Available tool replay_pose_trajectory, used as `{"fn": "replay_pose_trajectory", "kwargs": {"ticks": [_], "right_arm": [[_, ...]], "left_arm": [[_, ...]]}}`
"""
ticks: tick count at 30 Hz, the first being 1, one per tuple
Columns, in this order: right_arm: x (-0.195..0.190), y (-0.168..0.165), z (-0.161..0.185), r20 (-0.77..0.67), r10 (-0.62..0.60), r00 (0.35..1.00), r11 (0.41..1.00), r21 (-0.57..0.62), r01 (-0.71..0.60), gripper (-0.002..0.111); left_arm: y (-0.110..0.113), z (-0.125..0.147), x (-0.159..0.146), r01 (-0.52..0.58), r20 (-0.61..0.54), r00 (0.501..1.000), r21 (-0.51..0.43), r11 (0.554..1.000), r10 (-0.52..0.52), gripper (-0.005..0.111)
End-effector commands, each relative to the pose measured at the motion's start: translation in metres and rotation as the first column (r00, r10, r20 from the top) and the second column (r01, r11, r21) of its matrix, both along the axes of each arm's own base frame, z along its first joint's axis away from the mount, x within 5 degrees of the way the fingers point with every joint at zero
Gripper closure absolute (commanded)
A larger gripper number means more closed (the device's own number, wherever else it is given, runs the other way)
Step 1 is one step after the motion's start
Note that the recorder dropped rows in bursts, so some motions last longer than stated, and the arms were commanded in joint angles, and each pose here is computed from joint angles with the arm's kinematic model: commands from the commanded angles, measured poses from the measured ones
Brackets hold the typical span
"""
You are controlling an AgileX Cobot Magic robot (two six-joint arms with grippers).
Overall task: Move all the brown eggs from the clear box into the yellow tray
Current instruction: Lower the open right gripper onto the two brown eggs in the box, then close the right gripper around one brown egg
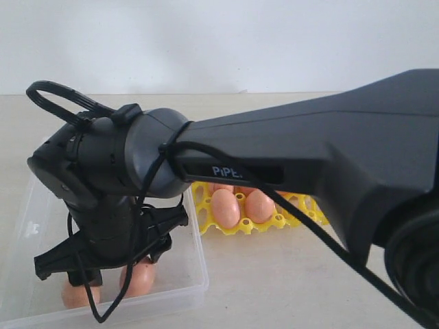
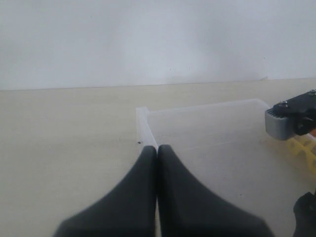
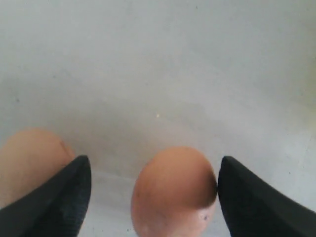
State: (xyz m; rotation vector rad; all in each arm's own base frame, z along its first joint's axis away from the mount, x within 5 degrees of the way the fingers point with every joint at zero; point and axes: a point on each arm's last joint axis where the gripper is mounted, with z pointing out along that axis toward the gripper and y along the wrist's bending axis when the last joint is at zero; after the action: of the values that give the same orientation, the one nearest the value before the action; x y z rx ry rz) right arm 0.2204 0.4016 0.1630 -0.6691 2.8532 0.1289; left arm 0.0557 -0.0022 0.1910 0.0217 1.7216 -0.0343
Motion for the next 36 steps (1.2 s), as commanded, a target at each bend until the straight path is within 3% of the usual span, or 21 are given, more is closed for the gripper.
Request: {"fn": "replay_pose_trajectory", "kwargs": {"ticks": [1,5,12,25,31,36], "right_arm": [[0.006,0.006,0.004,0.058,0.033,0.998,0.997,0.062,-0.036,0.039],[0.006,0.006,0.004,0.079,0.162,0.984,0.986,0.028,-0.165,0.039],[0.003,-0.006,0.002,0.036,0.254,0.966,0.962,-0.112,-0.249,0.039],[-0.001,-0.009,0.001,-0.027,0.529,0.848,0.831,-0.186,-0.524,0.039],[0.0,-0.008,0.001,-0.032,0.695,0.718,0.697,-0.214,-0.685,0.039],[0.001,-0.006,0.001,-0.021,0.826,0.563,0.543,-0.238,-0.806,0.039]], "left_arm": [[0.0,0.001,0.0,0.005,0.007,1.0,-0.005,1.0,-0.005,0.111],[0.0,0.001,0.0,0.005,0.007,1.0,-0.005,1.0,-0.005,0.111],[0.0,0.001,0.0,0.005,0.007,1.0,-0.005,1.0,-0.005,0.111],[0.0,0.001,0.0,0.005,0.007,1.0,-0.005,1.0,-0.005,0.111],[0.0,0.001,0.0,0.005,0.007,1.0,-0.005,1.0,-0.005,0.111],[0.0,0.001,0.0,0.005,0.007,1.0,-0.005,1.0,-0.005,0.111]]}}
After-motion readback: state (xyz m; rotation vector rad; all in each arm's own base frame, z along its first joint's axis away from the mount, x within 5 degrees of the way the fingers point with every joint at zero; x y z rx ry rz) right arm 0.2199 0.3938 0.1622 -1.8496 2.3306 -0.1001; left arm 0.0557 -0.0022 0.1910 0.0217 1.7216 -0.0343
